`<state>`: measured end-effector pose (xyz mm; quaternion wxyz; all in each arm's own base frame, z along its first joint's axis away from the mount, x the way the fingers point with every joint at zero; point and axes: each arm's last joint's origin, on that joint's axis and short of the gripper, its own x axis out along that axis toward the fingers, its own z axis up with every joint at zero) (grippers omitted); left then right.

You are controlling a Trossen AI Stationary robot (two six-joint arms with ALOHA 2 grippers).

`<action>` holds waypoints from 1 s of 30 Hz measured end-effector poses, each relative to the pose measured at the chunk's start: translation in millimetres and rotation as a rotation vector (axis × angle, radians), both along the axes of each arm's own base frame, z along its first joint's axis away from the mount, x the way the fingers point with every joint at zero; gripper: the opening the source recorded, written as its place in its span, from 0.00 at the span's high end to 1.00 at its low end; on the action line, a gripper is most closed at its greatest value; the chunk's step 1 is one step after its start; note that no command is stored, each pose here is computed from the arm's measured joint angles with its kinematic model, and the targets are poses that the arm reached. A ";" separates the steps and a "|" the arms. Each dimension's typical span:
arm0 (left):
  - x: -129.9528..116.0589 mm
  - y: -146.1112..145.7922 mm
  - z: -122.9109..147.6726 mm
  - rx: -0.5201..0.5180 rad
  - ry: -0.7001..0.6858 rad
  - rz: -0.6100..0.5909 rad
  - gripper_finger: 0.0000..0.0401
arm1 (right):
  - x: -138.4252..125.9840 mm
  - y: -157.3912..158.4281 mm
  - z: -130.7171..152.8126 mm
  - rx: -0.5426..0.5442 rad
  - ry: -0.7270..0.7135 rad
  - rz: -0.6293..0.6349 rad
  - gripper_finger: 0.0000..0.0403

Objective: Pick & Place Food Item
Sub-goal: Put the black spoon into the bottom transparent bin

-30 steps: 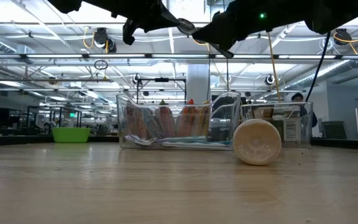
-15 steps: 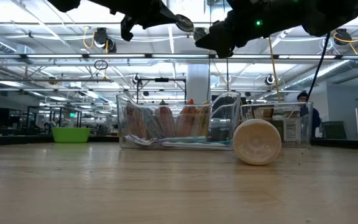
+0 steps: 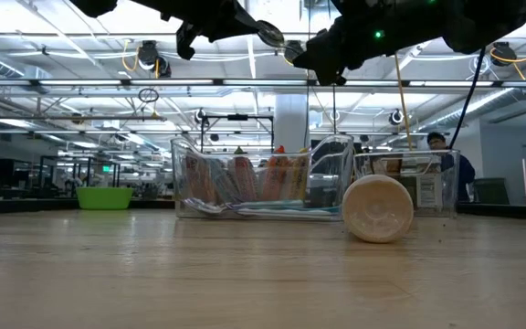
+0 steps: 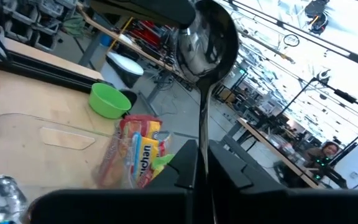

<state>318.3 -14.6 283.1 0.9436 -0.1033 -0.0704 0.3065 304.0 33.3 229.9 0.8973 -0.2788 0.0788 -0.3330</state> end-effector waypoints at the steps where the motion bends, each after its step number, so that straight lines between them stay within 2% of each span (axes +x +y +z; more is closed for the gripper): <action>1: 0.0 -0.1 0.0 0.000 0.000 0.000 0.99 | -0.2 -0.2 0.1 -0.001 0.000 -0.005 0.94; 4: -0.1 0.0 0.0 -0.001 0.001 0.003 1.00 | -0.5 -0.7 0.9 -0.008 0.002 -0.015 0.98; 11: 0.1 -0.2 -0.1 -0.010 -0.006 -0.011 0.94 | -0.1 -0.2 0.0 -0.029 0.025 0.002 0.98; 19: 1.7 2.2 0.3 0.009 -0.001 -0.085 0.88 | 0.1 0.5 -0.5 -0.048 0.043 0.014 0.99; 24: 2.6 5.8 1.2 0.041 0.008 -0.125 0.78 | 1.0 1.5 -2.4 -0.060 0.062 0.039 0.99; 30: 2.9 9.7 2.8 0.097 0.024 -0.128 0.62 | 0.6 1.3 -1.9 -0.058 0.058 0.028 0.99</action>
